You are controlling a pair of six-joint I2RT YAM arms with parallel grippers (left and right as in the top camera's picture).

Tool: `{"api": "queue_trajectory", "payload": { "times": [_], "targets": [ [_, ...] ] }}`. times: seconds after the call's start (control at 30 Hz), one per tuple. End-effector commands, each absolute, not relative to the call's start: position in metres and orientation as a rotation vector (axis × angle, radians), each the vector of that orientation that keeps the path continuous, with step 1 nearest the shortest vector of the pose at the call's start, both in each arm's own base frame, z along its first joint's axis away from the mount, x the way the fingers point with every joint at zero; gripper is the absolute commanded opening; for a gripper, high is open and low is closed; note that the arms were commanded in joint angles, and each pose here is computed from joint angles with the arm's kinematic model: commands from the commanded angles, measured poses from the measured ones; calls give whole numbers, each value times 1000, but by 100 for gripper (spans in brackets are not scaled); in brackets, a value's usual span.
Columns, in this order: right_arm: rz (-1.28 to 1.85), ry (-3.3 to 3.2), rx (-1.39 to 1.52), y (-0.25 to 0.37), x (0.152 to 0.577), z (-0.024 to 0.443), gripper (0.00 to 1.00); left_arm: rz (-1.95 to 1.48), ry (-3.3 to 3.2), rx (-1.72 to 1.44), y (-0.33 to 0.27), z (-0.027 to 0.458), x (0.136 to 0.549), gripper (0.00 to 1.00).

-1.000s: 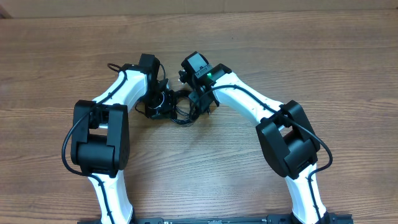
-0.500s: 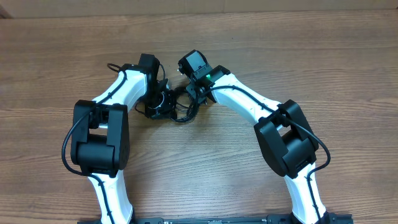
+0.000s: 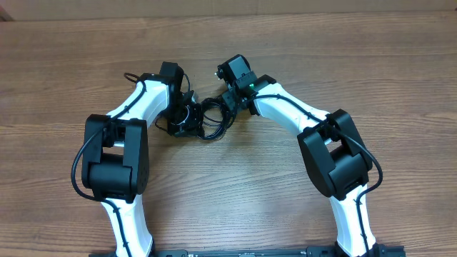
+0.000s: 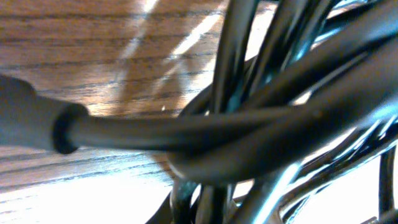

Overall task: Untangle cables
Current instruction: 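Release the cable with the right gripper and lift it away rightward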

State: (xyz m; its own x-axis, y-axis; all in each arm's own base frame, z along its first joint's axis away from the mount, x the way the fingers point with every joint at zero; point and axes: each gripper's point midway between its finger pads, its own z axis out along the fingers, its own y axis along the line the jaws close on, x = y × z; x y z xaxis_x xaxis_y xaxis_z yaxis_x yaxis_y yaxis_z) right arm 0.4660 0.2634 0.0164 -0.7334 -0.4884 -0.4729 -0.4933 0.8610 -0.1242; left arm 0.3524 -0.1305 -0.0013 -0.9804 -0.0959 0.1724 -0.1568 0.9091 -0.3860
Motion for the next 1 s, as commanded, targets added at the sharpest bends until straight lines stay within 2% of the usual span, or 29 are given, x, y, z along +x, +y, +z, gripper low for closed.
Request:
{"api": "queue_trajectory", "payload": {
  "times": [0.0, 0.47, 0.6, 0.7, 0.83, 0.97],
  "targets": [
    [-136, 2505, -537, 216, 497, 21, 26, 414, -2825, 146, -112, -40, 316, 10],
    [-291, 2586, -208, 98, 519, 8, 27, 403, -2827, 145, -110, -40, 316, 11],
    [-109, 2687, -213, 97, 506, -5, 27, 408, -2838, 143, -111, -41, 319, 11],
    [3, 2726, -223, 103, 499, -9, 36, 415, -2852, 140, -111, -41, 322, 11],
    [129, 2807, -252, 115, 479, -13, 36, 443, -2850, 123, -114, -40, 323, 8],
    [257, 2904, -274, 127, 456, 2, 36, 683, -2809, 5, -137, -30, 323, 4]
  ]
}}
